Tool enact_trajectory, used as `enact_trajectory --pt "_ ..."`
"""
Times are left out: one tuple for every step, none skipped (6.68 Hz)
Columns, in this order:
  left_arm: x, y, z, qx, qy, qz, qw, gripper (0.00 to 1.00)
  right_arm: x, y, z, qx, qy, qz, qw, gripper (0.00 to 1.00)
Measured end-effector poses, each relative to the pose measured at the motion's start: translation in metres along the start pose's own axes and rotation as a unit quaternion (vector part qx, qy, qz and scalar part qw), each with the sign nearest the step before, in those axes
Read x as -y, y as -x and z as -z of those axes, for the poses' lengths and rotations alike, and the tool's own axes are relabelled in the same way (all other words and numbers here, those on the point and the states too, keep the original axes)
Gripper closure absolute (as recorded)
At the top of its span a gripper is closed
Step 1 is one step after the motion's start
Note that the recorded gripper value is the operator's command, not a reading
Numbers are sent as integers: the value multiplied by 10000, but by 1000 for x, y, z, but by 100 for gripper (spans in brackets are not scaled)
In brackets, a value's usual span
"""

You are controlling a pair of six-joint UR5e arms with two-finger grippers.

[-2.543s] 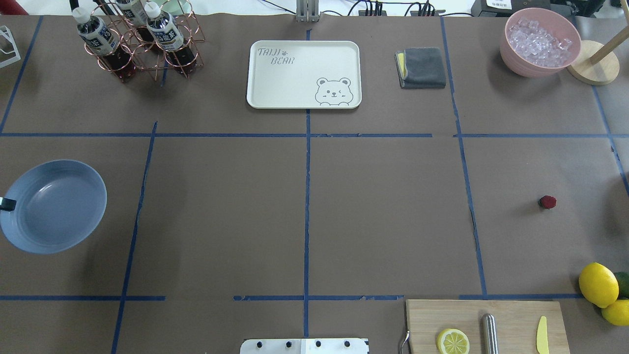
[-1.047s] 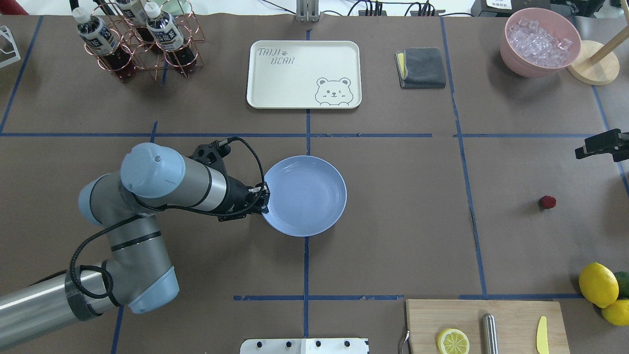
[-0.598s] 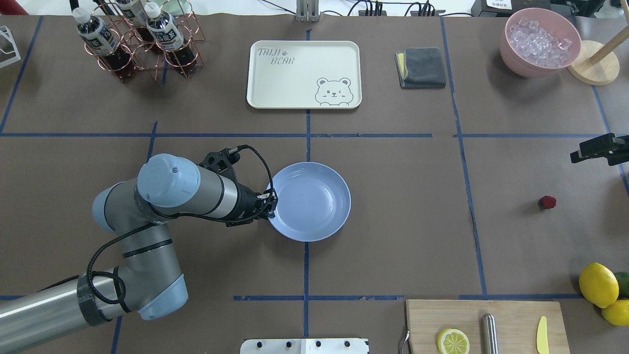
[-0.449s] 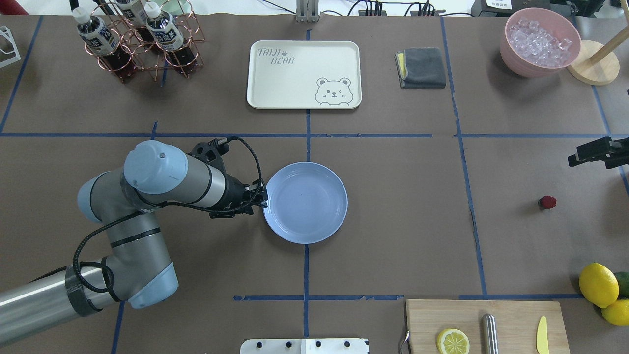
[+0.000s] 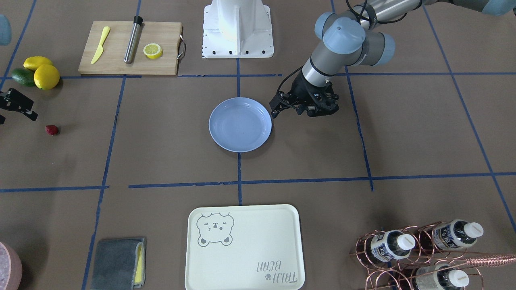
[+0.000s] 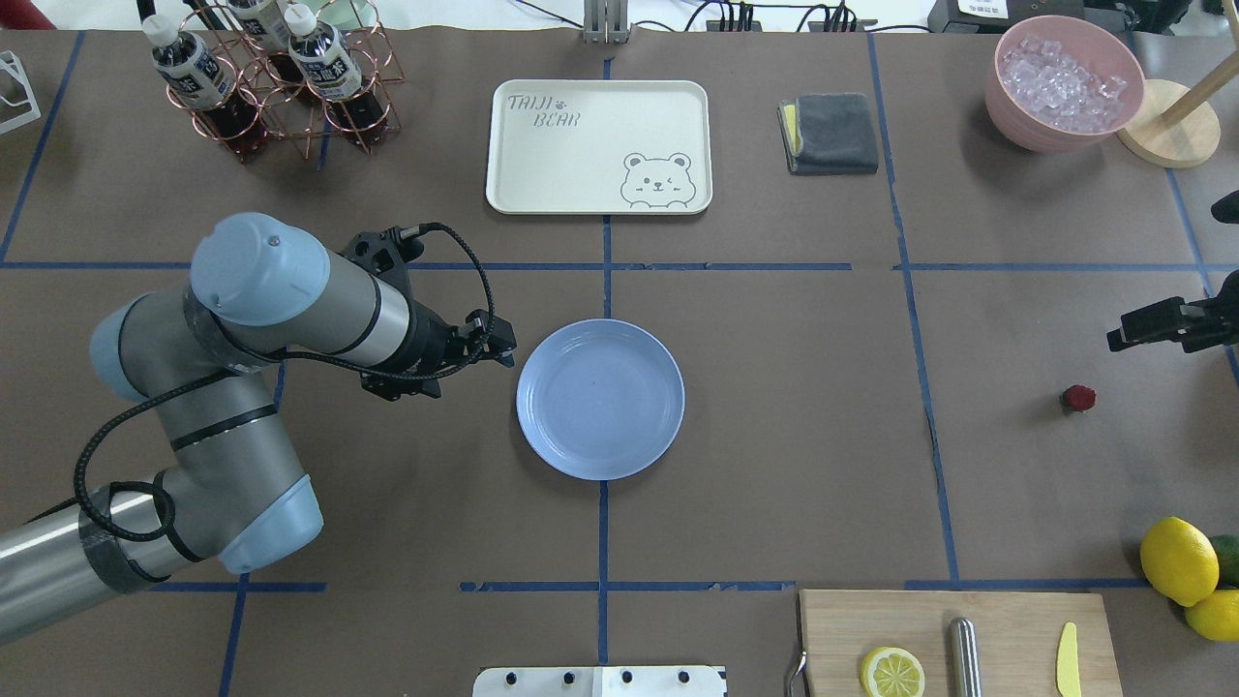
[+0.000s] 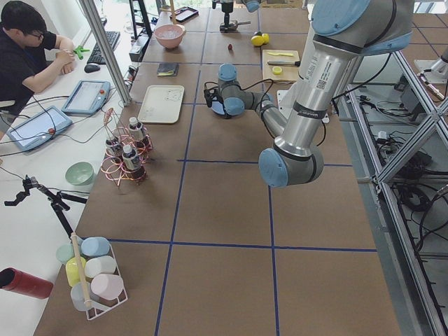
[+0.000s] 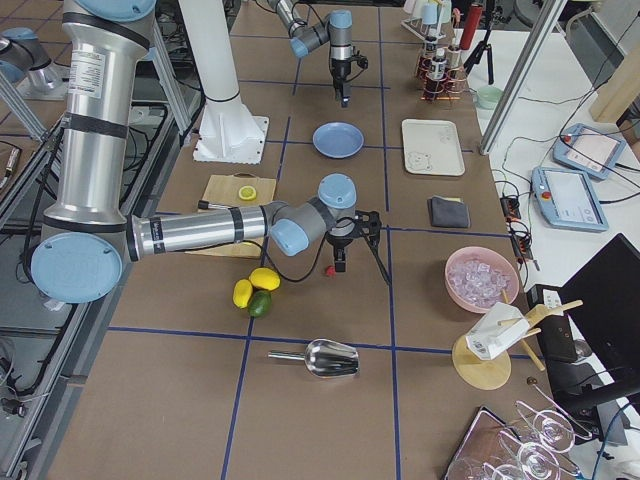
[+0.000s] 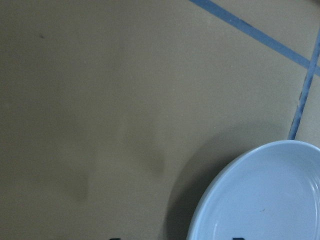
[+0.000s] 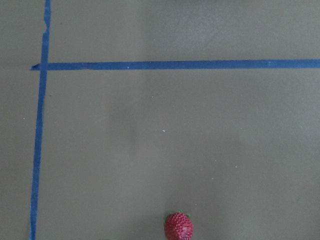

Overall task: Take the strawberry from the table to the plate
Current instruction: 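Release the plate and draw the left gripper back while the right gripper grasps the strawberry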

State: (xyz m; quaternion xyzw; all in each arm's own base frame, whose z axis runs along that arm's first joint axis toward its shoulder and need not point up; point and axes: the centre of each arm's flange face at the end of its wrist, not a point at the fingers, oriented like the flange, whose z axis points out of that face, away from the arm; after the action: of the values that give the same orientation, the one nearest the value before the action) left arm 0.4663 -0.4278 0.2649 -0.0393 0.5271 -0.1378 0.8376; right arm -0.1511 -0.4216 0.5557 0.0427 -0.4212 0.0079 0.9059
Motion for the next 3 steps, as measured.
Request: enact_trajectory --pt "5 -2 14 13 -27 -15 10000 0 -13 9 -19 -136 -9 44 9999 0" --pt "9 -3 20 16 -53 -11 10000 0 -22 19 -37 -257 4 134 9996 0" --pt "11 -3 22 18 -69 -4 10000 0 -28 24 -52 -360 32 215 9991 0"
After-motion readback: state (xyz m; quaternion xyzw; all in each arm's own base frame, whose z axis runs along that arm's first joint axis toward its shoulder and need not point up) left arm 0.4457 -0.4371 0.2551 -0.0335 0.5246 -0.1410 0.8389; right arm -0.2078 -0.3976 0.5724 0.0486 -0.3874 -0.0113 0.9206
